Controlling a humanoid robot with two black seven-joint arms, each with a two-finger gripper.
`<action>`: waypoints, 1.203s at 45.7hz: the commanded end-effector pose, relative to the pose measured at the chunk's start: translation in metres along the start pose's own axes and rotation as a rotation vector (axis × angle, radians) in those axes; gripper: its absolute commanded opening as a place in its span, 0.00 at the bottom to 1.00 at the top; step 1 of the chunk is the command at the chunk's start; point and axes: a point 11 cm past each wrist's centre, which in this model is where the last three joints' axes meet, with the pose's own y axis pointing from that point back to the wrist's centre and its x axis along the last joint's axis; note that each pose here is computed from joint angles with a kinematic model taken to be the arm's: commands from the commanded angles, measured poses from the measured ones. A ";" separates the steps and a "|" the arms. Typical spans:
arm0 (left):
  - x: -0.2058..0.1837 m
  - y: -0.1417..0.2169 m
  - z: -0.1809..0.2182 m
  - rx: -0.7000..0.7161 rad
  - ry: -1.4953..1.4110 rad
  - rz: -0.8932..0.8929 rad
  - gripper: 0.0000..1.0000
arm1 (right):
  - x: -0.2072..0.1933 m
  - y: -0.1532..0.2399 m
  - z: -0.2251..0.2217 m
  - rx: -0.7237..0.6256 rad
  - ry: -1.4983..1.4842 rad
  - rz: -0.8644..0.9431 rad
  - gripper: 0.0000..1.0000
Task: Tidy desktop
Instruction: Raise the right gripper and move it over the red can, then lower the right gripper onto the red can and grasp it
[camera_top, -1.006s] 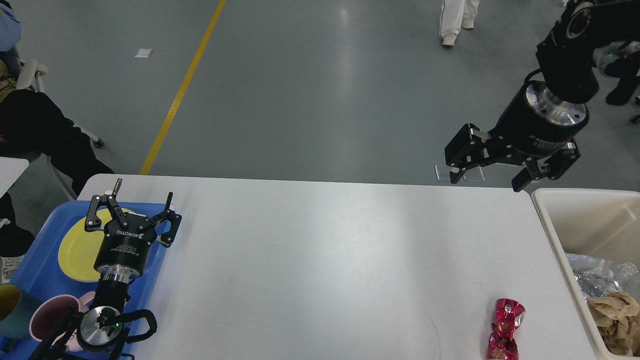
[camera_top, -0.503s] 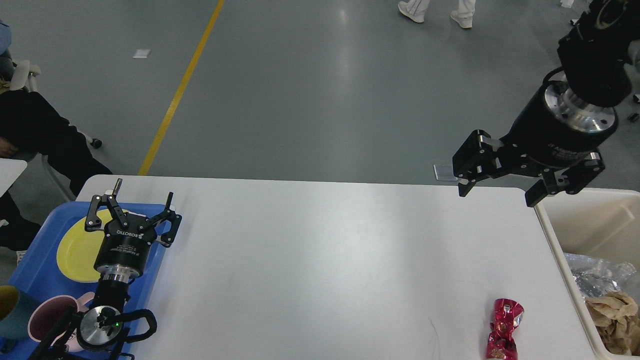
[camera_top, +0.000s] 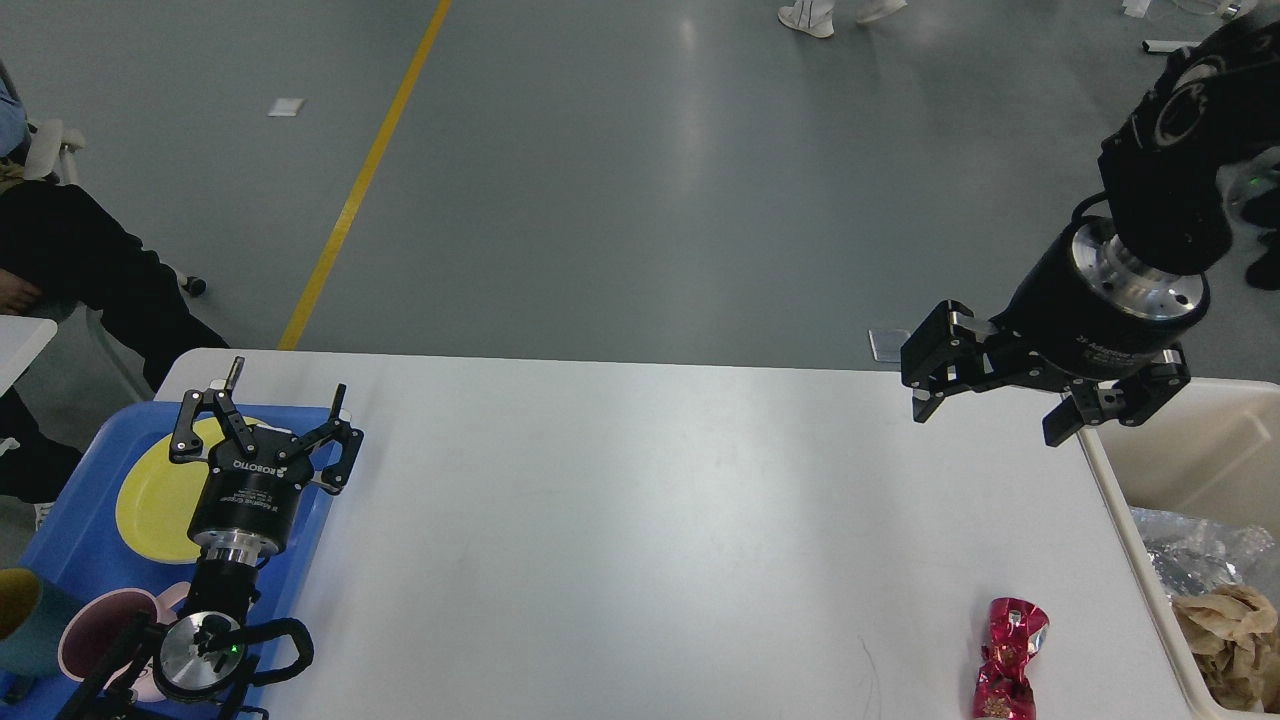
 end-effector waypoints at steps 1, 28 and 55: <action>0.000 -0.001 0.000 0.000 0.000 -0.001 0.96 | -0.004 -0.020 0.018 -0.006 -0.030 -0.050 0.96; 0.000 0.000 0.000 0.000 0.000 0.000 0.96 | -0.051 -0.198 0.092 -0.158 -0.173 -0.099 0.97; 0.000 0.000 0.000 0.000 0.000 0.000 0.96 | -0.074 -0.279 0.110 -0.200 -0.226 -0.048 0.97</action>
